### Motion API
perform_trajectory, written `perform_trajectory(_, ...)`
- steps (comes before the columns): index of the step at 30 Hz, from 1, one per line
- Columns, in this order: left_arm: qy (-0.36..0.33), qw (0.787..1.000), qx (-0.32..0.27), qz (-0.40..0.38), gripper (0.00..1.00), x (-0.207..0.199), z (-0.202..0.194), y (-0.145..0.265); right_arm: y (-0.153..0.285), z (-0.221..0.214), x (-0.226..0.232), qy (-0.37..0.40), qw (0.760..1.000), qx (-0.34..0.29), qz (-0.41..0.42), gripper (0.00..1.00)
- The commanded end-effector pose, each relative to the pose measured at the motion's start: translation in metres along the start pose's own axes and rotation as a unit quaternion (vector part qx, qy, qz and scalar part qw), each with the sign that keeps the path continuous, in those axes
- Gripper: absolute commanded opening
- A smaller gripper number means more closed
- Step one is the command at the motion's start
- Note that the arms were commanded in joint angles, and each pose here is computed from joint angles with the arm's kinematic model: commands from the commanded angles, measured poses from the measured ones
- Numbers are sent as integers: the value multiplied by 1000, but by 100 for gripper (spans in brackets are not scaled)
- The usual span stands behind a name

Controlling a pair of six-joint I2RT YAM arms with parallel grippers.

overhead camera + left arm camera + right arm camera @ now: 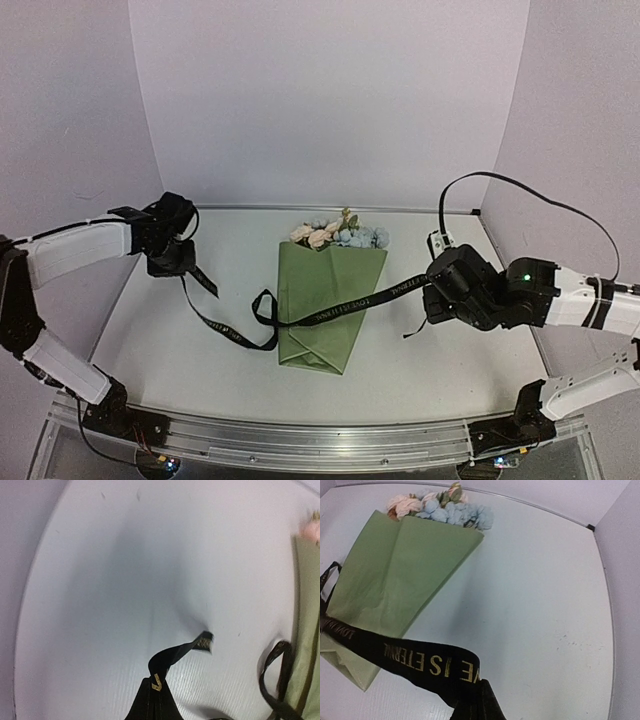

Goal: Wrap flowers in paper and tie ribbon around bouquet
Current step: Straighten the ribbon in the folded bouquet.

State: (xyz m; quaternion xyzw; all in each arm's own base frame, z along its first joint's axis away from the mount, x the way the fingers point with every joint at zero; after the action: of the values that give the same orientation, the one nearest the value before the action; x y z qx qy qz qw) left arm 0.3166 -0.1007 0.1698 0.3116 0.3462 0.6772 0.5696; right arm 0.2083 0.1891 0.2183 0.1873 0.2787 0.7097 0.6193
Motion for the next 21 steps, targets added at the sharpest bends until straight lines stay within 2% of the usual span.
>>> perform_trajectory(1,76,984,-140,84,0,47,48,69,28,30,-47,-19,994,-54,-90,0)
perform_trajectory(6,126,960,-230,102,0,82,63,133,53,42,-96,-7,985,-57,-164,0)
perform_trajectory(9,147,950,-258,99,0,96,60,156,69,40,-123,-11,978,-60,-199,0)
perform_trajectory(15,173,947,-258,85,0,106,42,163,100,28,-163,-23,967,-75,-244,0)
perform_trajectory(21,186,952,-231,80,0,107,19,144,105,-1,-184,-31,963,-65,-258,0)
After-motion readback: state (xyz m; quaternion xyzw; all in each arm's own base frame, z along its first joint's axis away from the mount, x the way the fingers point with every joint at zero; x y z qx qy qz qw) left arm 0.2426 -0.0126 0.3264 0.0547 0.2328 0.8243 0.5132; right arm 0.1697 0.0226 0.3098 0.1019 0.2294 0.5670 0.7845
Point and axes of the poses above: each gripper's point midway between its finger pads, its own y axis back along the fingers, its own x axis along the line the jaws close on, z = x × y, the point moved 4 cm from there along y, back along the fingers, and after that the axes turned 3 degrees about -y, right-handed, at the moved point
